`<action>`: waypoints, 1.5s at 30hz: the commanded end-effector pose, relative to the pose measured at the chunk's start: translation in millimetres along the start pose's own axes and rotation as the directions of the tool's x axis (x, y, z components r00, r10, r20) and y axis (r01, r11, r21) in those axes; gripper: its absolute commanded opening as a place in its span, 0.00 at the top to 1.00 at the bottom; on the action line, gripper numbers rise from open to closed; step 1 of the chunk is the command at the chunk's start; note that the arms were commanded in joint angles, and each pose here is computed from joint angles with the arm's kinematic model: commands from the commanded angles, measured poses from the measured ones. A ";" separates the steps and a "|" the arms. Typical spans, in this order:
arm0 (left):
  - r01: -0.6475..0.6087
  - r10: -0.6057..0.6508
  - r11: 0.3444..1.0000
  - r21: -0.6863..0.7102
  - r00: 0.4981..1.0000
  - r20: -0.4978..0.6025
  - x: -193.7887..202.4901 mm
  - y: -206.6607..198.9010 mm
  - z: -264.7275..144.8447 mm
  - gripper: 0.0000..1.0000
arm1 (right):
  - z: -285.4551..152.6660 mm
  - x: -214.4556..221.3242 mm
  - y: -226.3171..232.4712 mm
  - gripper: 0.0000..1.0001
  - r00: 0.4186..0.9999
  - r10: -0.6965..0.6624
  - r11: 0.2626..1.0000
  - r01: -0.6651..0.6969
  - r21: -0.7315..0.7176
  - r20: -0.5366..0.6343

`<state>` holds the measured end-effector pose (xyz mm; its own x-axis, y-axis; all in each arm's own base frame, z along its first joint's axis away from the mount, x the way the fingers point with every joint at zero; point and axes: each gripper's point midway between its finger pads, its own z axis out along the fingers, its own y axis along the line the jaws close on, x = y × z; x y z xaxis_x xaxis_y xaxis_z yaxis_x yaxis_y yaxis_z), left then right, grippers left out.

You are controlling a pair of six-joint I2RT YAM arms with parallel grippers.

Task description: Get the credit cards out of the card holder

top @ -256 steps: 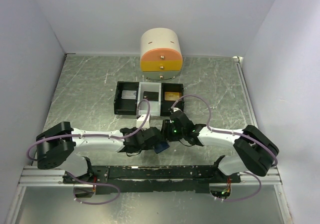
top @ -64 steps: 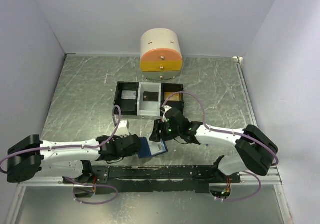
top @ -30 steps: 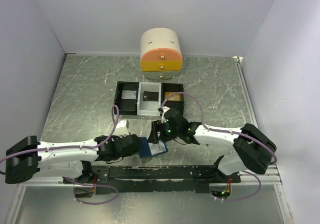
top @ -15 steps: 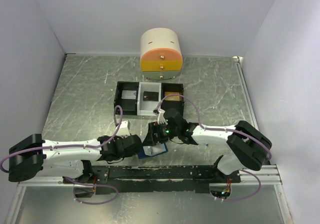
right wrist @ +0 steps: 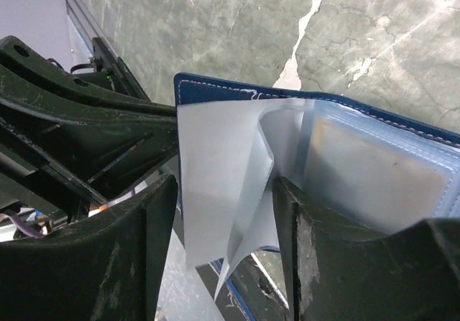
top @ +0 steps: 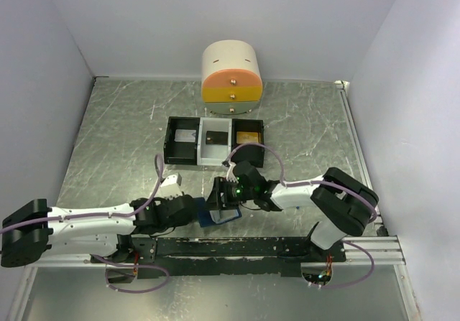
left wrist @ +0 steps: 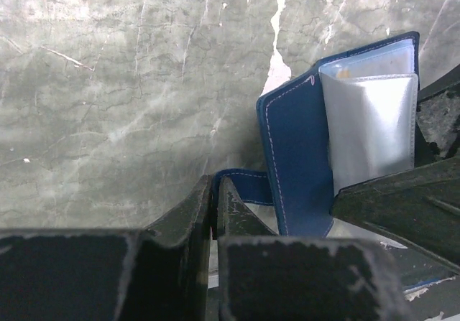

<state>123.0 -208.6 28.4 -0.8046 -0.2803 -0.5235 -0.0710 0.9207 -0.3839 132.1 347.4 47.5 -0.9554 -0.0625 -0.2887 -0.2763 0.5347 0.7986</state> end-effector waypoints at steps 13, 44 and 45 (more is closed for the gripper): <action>0.026 -0.026 1.000 0.006 1.000 -0.008 1.6 -6.1 2.8 0.90 | 1.2 5.9 30.1 0.52 0.999 0.001 0.995 0.003 -0.101 0.042; 0.040 -0.049 0.984 0.175 0.998 0.043 -23.4 -44.4 -21.2 0.58 | 24.8 15.4 -24.8 0.70 0.999 0.011 0.994 -0.016 0.111 0.050; 0.037 -0.045 0.981 0.189 0.998 0.036 -21.7 -48.2 -20.9 0.60 | 23.4 15.0 -26.0 0.72 0.998 0.019 0.993 -0.026 0.116 0.060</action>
<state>127.4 -221.0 58.0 -0.7815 -0.3346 -0.5266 -0.0371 0.8675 -0.4961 127.3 364.1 25.7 -0.9442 -0.0417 -0.3267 -0.2886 0.5828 0.7596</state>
